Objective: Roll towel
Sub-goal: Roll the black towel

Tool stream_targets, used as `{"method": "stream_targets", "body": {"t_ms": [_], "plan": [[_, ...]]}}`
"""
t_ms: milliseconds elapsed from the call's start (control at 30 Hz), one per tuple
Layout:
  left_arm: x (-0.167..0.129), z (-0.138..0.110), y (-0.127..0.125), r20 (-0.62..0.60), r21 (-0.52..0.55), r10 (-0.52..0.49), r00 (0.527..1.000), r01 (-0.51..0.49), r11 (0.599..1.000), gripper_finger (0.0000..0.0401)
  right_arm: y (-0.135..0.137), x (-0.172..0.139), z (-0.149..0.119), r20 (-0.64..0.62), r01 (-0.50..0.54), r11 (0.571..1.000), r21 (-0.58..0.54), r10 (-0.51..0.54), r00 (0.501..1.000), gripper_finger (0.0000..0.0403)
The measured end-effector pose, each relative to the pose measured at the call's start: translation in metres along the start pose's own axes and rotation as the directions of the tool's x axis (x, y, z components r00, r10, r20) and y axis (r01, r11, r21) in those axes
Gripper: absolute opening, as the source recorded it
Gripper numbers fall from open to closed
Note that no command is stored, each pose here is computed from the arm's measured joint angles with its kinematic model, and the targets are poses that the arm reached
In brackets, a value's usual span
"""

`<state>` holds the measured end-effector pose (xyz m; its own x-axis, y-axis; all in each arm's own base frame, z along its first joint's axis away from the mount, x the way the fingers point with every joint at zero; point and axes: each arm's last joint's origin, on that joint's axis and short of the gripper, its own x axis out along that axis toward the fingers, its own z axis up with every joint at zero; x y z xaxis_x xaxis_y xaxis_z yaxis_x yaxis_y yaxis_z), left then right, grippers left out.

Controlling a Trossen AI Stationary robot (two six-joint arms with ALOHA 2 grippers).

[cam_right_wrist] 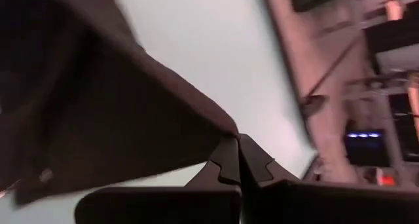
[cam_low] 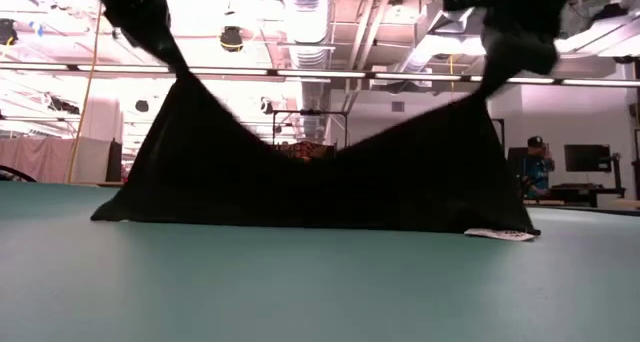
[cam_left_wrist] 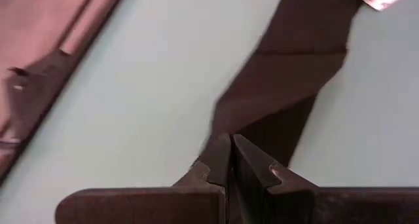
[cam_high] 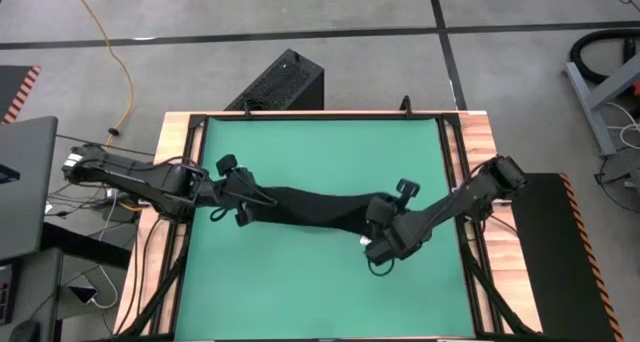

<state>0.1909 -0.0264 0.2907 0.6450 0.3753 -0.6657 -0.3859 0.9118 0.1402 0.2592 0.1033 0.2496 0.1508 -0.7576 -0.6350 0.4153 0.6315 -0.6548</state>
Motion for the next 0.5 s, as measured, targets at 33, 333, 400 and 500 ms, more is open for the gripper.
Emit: {"method": "stream_targets", "body": {"t_ms": [33,333,400,500], "plan": [[-0.003,0.003,0.002,0.003,0.007,0.017,1.000,-0.017,1.000,0.0000,-0.005,-0.001,0.003,0.003,0.023,1.000,0.012,-0.023,1.000,0.0001],[-0.033,0.017,0.003,0.016,-0.039,0.039,0.999,-0.038,0.999,0.0000,-0.029,-0.016,0.015,0.094,0.026,0.992,0.122,-0.037,0.995,0.0000],[-0.041,0.015,0.002,0.004,-0.036,0.065,0.998,-0.065,0.997,0.0000,-0.036,-0.024,0.014,0.123,0.001,0.989,0.146,-0.019,0.992,0.0000],[-0.055,0.016,0.003,0.008,-0.075,0.083,0.996,-0.083,0.994,0.0000,-0.048,-0.038,0.014,0.162,-0.050,0.983,0.178,0.021,0.987,0.0000]]}}
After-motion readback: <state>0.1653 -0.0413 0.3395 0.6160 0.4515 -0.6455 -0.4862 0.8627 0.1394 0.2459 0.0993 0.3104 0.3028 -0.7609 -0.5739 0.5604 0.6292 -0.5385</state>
